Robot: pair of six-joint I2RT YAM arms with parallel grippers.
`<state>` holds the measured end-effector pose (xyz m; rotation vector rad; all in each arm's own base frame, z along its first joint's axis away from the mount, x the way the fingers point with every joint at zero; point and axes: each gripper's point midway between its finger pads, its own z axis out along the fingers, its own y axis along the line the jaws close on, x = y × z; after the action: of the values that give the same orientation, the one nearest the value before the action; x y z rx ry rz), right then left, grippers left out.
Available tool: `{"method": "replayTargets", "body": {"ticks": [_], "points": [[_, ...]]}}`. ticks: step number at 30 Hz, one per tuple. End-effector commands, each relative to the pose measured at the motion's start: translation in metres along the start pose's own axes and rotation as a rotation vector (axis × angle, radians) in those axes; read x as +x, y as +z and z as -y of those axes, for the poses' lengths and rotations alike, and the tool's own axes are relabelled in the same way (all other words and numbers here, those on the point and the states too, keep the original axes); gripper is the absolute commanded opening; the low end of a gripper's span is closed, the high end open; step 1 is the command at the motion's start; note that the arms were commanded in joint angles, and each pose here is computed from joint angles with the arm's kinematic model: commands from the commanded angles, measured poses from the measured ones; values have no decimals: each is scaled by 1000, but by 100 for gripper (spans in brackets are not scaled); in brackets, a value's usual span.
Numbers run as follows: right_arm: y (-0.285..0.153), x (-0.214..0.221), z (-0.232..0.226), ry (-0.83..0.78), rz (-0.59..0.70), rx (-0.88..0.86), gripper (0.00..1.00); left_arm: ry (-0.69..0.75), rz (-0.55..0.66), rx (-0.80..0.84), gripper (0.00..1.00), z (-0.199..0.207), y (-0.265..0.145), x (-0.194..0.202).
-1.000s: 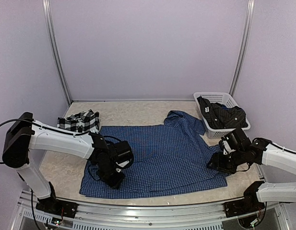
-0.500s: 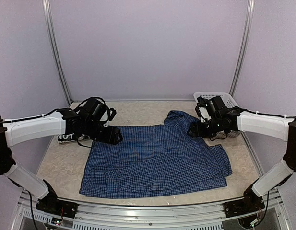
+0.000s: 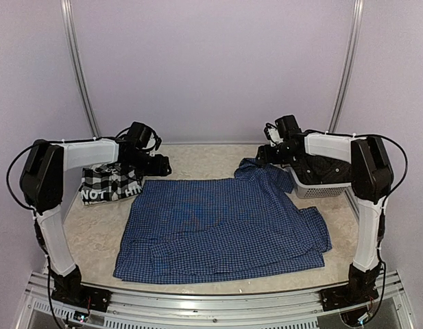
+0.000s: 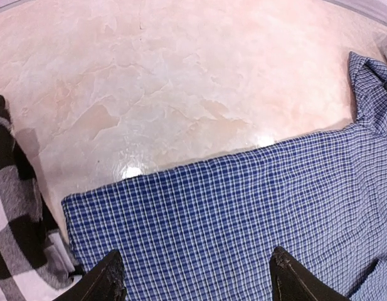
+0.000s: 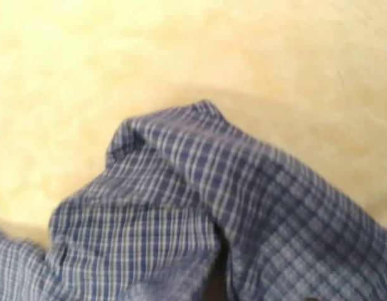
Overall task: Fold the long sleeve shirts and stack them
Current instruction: Pick up the 1/3-folded shirt from the center of the board.
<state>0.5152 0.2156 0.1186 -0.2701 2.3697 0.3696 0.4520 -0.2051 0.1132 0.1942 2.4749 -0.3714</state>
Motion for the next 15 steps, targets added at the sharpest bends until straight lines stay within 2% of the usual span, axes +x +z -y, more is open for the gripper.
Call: {"method": "replayTargets", "body": {"ticks": [1,6,15], "points": [[23,-1,-4,-29,-59,-35,70,58,-38,19,75,-10,22,-12],[45,3,-11,-43,-100,-81,68,154,-174,14,76,-21,54,0],[68,-5,-4,-112,-107,-28,70,268,-281,9,79,-43,82,22]]}}
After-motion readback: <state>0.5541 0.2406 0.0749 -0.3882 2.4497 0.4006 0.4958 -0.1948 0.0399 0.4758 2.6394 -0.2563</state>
